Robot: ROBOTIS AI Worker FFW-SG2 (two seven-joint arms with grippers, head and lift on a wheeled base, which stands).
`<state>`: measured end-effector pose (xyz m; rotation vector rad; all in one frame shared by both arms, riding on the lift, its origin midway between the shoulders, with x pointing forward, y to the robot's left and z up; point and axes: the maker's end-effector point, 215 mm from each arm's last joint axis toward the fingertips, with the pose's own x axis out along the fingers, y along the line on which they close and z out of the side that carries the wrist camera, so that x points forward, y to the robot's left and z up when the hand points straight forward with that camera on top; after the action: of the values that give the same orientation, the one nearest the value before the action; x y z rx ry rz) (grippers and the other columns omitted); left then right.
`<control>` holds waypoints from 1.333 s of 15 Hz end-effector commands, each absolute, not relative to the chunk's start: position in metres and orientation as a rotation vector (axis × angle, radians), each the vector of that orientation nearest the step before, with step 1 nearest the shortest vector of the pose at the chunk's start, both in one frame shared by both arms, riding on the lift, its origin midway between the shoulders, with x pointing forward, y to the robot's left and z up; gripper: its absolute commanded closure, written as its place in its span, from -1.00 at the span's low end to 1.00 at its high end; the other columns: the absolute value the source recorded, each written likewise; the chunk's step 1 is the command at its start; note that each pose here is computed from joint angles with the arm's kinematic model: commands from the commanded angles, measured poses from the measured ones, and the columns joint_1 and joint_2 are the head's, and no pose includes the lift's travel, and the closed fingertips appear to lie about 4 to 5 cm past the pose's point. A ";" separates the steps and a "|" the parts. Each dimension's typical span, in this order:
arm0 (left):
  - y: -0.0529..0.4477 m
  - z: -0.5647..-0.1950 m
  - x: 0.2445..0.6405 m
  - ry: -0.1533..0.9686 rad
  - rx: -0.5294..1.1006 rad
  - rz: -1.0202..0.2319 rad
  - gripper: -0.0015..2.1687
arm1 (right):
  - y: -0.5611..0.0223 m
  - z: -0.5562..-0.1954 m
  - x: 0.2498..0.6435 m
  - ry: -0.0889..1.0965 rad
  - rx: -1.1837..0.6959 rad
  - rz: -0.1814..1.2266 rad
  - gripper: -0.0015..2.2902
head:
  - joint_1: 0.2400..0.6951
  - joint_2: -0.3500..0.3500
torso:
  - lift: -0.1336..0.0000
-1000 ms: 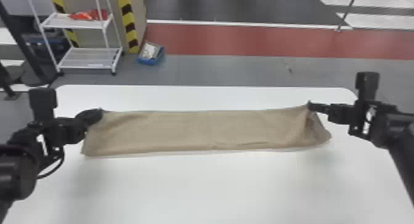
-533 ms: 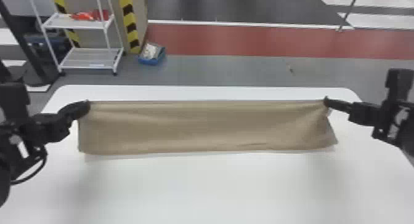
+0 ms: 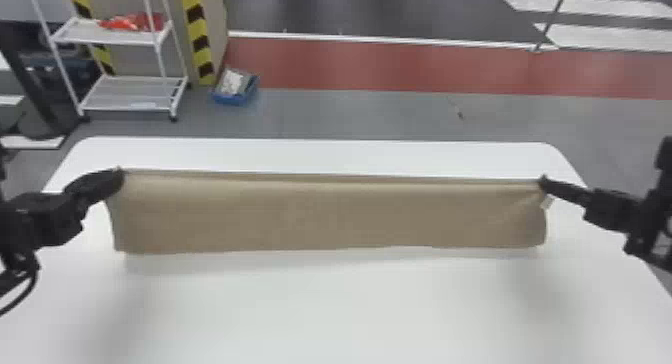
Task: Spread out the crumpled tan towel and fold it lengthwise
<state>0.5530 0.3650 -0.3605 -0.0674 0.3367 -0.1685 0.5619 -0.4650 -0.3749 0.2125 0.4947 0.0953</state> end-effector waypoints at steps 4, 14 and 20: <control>0.340 -0.390 0.570 0.386 -0.018 -0.184 0.00 | -0.457 -0.401 0.576 0.517 0.188 0.082 0.28 | 1.00 -0.30 | -0.86; 0.343 -0.397 0.591 0.368 0.017 -0.150 0.00 | -0.457 -0.400 0.601 0.472 0.146 0.053 0.28 | 1.00 -0.31 | -0.86; 0.336 -0.416 0.604 0.374 0.046 -0.149 -0.07 | -0.430 -0.428 0.619 0.510 0.052 0.075 0.23 | 1.00 -0.26 | -0.86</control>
<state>0.6010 0.3406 -0.4134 0.0370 0.3866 -0.1425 0.6152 -0.4371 -0.4208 0.0753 0.5040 0.0660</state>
